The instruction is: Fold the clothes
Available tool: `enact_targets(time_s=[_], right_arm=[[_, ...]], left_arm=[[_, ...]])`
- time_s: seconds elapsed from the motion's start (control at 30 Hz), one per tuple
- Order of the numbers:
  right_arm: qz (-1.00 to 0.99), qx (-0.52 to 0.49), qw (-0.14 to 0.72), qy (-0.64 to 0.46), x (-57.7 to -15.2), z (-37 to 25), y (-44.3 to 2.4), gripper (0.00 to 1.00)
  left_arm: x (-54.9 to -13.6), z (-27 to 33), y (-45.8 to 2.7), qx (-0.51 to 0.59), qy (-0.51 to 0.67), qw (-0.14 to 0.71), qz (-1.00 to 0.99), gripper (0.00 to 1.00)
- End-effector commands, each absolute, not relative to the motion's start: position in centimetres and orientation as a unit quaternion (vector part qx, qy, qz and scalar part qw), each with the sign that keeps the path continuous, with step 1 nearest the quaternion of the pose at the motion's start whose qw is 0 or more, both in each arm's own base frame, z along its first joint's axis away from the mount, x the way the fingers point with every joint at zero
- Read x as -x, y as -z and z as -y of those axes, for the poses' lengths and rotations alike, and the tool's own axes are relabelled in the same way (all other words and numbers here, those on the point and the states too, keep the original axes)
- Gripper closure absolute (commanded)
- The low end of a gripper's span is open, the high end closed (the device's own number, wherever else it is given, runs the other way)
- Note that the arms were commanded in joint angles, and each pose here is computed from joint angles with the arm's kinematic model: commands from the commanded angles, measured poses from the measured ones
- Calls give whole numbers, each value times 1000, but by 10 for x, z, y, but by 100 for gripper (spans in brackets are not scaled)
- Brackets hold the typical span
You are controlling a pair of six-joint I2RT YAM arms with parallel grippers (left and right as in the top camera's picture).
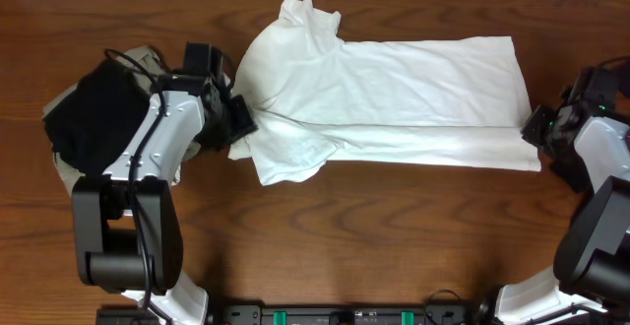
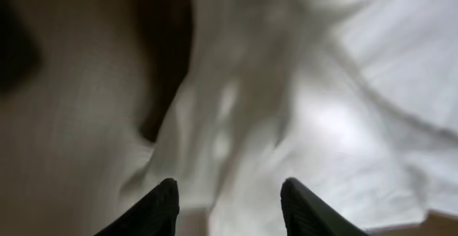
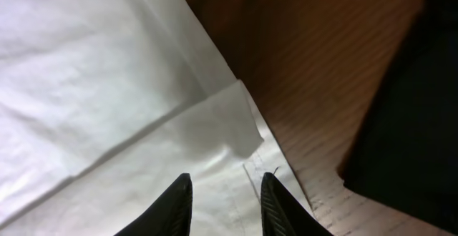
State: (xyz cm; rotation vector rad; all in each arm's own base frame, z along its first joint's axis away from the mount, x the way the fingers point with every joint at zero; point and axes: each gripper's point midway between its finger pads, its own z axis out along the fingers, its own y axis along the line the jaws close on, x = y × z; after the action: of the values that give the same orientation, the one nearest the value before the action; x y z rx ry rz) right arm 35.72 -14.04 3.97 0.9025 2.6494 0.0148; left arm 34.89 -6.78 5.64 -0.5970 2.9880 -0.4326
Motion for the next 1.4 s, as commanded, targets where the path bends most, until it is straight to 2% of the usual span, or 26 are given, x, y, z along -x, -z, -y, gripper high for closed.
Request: enact_targets(time_s=[0.0,0.33,0.67,1.07,1.13,1.3,1.37], right_arm=[[-937,-316,147,-9,-344,132,-23,70],[-942,-307,134,-29,-316,108,22,69],[-944,-303,128,-29,-310,106,27,68],[-944,-303,126,-29,-309,106,27,67],[-944,-304,125,-29,-309,105,27,67],[-944,-303,123,-29,-308,105,27,67],[-944,-303,123,-29,-308,105,27,66]], left_arm=[[-331,67,-50,195,128,-8,-972,51],[-303,99,-40,144,117,-45,-982,51],[-281,99,-18,130,93,-63,-985,51],[-292,114,-12,111,110,-32,-987,53],[-289,114,-7,109,111,-32,-987,74],[-282,118,-5,108,121,-44,-986,92],[-281,134,-15,94,169,-52,-980,94]])
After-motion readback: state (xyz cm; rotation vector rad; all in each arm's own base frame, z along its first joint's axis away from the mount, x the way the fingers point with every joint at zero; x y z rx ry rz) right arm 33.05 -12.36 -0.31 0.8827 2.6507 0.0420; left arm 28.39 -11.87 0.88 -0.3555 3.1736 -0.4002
